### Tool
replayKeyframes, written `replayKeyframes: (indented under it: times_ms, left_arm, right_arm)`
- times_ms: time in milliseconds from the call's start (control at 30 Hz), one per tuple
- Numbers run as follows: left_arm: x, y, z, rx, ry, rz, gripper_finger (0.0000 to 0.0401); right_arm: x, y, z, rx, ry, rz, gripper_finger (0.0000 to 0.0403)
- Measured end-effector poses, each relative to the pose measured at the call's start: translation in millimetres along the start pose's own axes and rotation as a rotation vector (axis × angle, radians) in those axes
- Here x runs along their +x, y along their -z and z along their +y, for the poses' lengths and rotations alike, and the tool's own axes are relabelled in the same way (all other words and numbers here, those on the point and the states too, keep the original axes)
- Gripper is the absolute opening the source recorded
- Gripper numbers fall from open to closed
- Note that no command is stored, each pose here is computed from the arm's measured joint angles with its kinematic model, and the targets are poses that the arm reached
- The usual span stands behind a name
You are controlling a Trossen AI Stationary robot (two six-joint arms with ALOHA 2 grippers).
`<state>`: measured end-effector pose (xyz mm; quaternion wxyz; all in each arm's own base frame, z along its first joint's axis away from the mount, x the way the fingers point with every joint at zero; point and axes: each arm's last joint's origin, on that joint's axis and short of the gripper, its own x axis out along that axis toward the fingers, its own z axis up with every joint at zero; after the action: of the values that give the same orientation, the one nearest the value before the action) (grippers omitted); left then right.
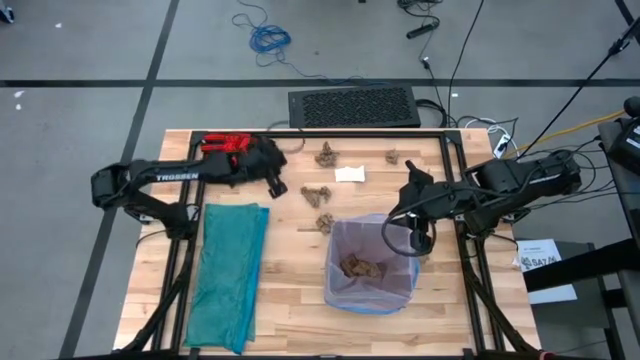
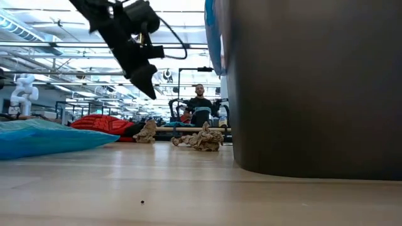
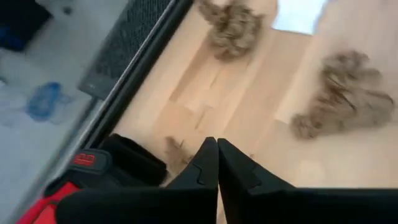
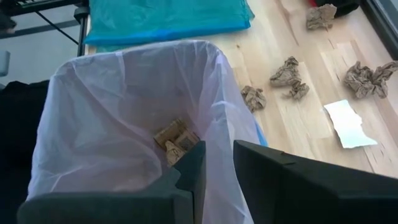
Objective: Place trash/remove bag and relplace
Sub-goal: Put the brown napkin into the black trash bin
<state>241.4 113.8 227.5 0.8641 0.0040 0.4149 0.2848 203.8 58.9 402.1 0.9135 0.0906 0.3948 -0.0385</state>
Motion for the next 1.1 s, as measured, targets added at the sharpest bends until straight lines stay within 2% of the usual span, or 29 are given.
replayKeyframes:
  times_ms: [100, 267, 533, 733, 867, 933, 1033, 1100]
  left_arm:
    - [11.2, 0.8, 19.0, -0.058, 0.004, -0.001, 0.0021]
    - [25.5, 6.1, 33.4, -0.095, 0.002, 0.035, 0.0068]
    - [51.4, 18.1, 36.7, -0.109, 0.028, 0.133, 0.0157]
    - [73.7, 26.1, 41.3, -0.108, 0.011, 0.174, 0.0176]
    - [81.4, 28.9, 41.5, -0.110, 0.008, 0.207, 0.0149]
    - [80.9, 25.4, 39.4, -0.103, 0.012, 0.197, 0.0109]
    - [75.4, 17.6, 35.6, -0.082, 0.023, 0.183, 0.0026]
    - [66.9, 8.8, 34.4, -0.075, 0.032, 0.160, 0.0012]
  right_arm:
    - [6.4, -1.0, 2.0, -0.004, 0.007, 0.017, 0.0075]
    - [19.1, -2.6, 5.7, -0.017, 0.021, 0.051, 0.0075]
    - [34.4, -4.3, 10.0, -0.045, 0.037, 0.088, 0.0075]
    - [35.3, -5.2, 10.7, -0.045, 0.034, 0.081, 0.0075]
    - [35.4, -6.1, 11.1, -0.043, 0.030, 0.072, 0.0075]
    - [35.4, -6.7, 11.2, -0.046, 0.028, 0.066, 0.0075]
    - [35.5, -7.1, 11.5, -0.060, 0.025, 0.062, 0.0075]
    - [35.5, -7.1, 11.5, -0.063, 0.025, 0.062, 0.0075]
